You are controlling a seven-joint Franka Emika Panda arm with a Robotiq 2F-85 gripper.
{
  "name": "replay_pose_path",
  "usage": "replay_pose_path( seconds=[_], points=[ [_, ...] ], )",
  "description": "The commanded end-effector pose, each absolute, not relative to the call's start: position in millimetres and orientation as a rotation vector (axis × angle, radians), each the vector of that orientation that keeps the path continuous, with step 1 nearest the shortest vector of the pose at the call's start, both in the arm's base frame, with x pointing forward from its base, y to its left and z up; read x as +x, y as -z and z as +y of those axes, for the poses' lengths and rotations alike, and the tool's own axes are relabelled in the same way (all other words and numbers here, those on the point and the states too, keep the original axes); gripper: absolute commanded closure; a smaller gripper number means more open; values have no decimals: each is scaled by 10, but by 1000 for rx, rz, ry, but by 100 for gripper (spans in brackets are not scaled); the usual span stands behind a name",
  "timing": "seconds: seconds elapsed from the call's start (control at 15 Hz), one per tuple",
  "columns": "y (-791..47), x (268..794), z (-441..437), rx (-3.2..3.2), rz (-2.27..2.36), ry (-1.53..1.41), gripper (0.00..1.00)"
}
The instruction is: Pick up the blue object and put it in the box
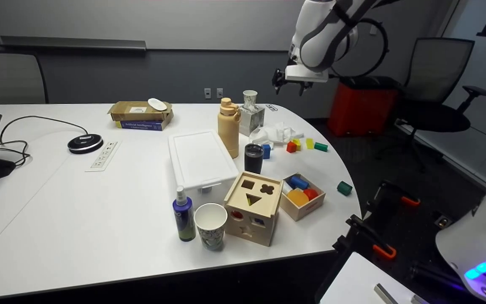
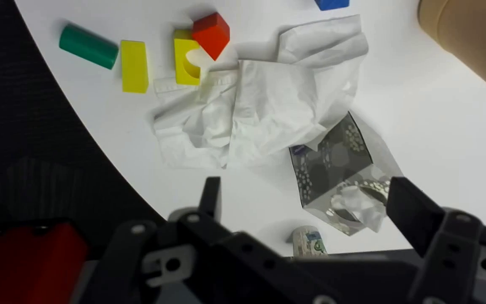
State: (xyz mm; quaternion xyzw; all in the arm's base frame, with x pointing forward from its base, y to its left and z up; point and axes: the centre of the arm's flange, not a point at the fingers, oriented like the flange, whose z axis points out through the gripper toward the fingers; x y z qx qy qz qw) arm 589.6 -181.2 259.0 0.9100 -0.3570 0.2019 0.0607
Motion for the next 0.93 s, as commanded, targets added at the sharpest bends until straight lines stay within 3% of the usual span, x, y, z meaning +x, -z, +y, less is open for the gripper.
replay_pose_path(
  seconds=[0.0,0.4,0.87],
  points=[
    [-2118,6394,-1751,2728,-1111,-540,0],
    [-1472,6630,-1424,2729,-1147,-414,0],
    [-1009,6522,-1449,2690,-1165,-239,0]
  ],
)
